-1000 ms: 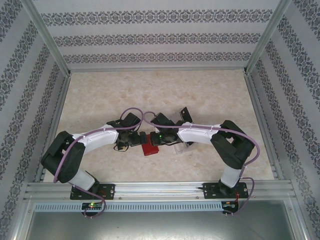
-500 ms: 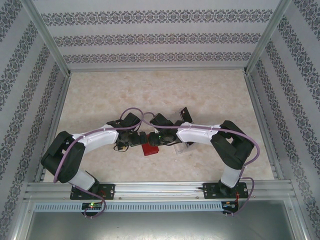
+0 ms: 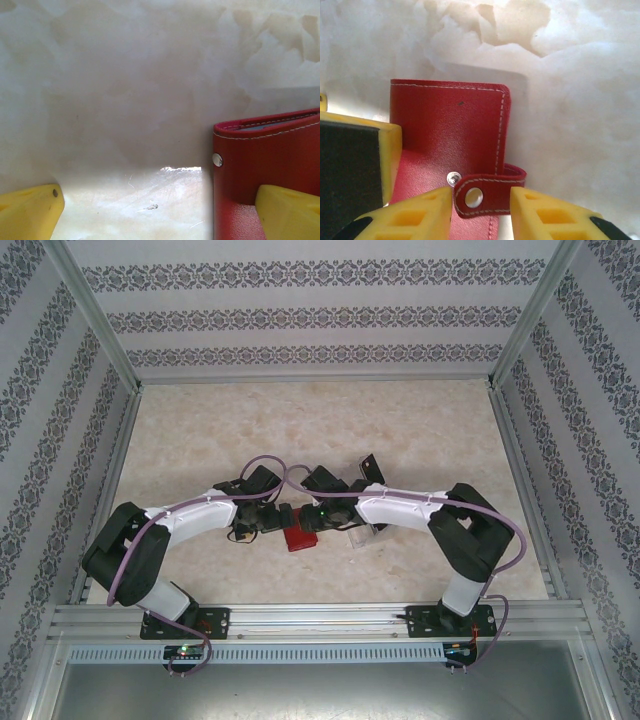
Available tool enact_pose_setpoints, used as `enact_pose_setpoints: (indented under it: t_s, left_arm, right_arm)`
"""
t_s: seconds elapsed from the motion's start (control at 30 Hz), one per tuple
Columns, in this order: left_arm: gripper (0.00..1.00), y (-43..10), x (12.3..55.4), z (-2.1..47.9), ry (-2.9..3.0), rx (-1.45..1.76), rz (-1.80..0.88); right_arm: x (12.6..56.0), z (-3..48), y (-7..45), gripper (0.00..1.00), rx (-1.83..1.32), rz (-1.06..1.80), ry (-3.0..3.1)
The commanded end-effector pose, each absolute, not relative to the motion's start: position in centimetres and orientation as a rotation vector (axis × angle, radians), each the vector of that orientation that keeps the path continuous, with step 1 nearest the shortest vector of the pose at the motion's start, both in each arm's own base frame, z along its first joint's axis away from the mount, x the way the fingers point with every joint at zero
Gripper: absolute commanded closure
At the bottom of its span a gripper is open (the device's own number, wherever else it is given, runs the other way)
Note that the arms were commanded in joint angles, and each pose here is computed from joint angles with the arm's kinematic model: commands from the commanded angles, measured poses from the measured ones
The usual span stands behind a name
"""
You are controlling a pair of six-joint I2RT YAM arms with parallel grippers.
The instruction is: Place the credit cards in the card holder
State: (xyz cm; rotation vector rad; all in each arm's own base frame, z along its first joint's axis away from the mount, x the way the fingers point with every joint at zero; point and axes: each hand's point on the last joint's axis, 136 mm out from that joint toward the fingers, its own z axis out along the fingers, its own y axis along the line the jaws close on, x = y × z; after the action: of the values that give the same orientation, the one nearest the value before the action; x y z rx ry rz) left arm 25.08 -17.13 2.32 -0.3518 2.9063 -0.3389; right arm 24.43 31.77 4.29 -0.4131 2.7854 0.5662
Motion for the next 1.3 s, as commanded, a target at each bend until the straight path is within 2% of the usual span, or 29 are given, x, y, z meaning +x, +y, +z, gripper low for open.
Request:
enact_pose_setpoints:
  t_s: [0.0, 0.37, 0.73, 0.97, 1.27]
  left_arm:
    - [0.00, -17.7, 24.7, 1.1, 2.917, -0.314, -0.352]
    - [0.00, -17.7, 24.7, 1.2, 2.915, -0.318, -0.357]
    - [0.00, -17.7, 24.7, 1.1, 2.915, -0.318, -0.359]
    - [0.00, -17.7, 24.7, 1.1, 2.914, -0.319, -0.362]
    - [0.00, -17.7, 24.7, 1.1, 2.914, -0.322, -0.363]
  right_arm:
    - [25.0, 6.4, 31.3, 0.65, -0.448, 0.503, 2.732]
    - [25.0, 7.7, 32.3, 0.69, -0.552, 0.463, 2.686]
    - [24.3, 5.5, 32.4, 0.69, -0.633, 0.342, 2.717]
    - [24.4, 4.8, 32.2, 0.74, -0.638, 0.309, 2.727]
    - [24.1, 4.6, 32.9, 0.69, -0.664, 0.321, 2.727]
